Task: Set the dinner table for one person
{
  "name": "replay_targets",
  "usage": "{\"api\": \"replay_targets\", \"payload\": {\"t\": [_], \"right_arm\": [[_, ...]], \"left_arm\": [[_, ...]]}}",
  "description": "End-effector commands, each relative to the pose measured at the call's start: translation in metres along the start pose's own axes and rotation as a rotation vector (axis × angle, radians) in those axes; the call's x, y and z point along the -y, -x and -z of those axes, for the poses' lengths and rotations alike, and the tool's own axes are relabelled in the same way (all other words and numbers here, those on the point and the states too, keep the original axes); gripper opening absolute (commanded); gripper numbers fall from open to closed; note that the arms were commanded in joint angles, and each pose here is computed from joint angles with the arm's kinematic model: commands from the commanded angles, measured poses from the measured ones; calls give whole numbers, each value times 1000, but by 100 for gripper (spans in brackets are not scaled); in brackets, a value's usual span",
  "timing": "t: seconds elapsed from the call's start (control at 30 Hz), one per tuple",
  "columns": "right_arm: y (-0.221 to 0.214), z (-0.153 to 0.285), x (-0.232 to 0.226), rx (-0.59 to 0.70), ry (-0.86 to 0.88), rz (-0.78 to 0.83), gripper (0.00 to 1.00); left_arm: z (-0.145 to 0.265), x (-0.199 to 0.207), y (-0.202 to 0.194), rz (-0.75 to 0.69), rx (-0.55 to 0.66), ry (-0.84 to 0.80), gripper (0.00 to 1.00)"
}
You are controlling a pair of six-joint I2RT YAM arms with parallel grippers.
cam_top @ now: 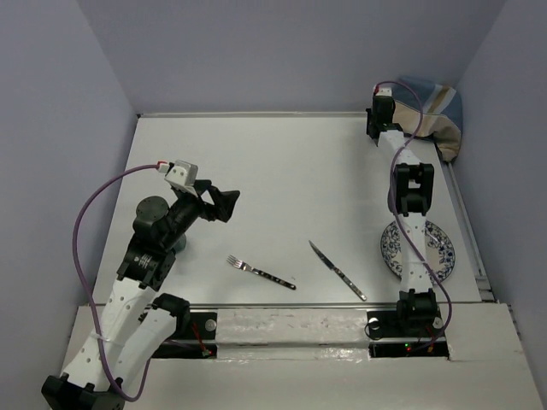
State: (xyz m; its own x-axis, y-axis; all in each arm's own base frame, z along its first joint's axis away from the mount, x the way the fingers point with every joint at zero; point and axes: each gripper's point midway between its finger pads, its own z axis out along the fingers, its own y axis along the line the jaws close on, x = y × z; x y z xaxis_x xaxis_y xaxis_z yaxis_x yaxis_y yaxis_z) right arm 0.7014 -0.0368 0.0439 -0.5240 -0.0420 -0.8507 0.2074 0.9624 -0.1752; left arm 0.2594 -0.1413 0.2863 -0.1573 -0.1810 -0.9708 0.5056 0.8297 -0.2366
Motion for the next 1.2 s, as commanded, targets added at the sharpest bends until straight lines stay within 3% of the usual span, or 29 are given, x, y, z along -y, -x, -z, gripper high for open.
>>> {"api": "replay_targets", "payload": {"t": [0.0,0.03,0.1,0.13,0.27,0.4,0.43,0.47,0.5,0.57,0.6,0.67,0.8,1.07,1.17], "right_arm": [[17,17,-4,16,64,2,0],[52,36,-12,87,110,-20,0],[76,62,-35,138,205,-20,0],[116,96,-50,220,310,-9,0],[188,211,-103,392,513,118,0],[195,341,-154,455,751,192,0],[187,364,-162,446,816,183,0],[149,367,-171,360,860,186,0],[146,405,-173,369,920,158,0],[97,417,-173,308,951,103,0],[55,407,-180,189,964,70,0],[11,414,-173,110,980,5,0],[-50,416,-151,-50,888,-50,0],[-72,405,-76,-20,512,-127,0],[-72,408,-79,-14,538,-130,0]], "left_arm": [[2,8,30,-20,89,-31,99],[2,9,30,-11,89,-31,99],[2,10,33,6,97,-37,99],[1,11,35,31,105,-39,99],[0,8,43,106,128,-20,99],[-1,7,47,193,149,-5,99],[-2,7,48,215,160,-7,97],[-3,7,46,240,160,-6,91],[-6,5,38,291,150,1,89],[-12,0,25,359,126,23,83],[-13,0,27,359,133,25,81],[-18,-4,14,430,109,40,78],[-24,-13,-12,506,86,81,77],[-52,-22,-41,519,45,194,78],[-72,-28,-64,512,-10,255,78]]}}
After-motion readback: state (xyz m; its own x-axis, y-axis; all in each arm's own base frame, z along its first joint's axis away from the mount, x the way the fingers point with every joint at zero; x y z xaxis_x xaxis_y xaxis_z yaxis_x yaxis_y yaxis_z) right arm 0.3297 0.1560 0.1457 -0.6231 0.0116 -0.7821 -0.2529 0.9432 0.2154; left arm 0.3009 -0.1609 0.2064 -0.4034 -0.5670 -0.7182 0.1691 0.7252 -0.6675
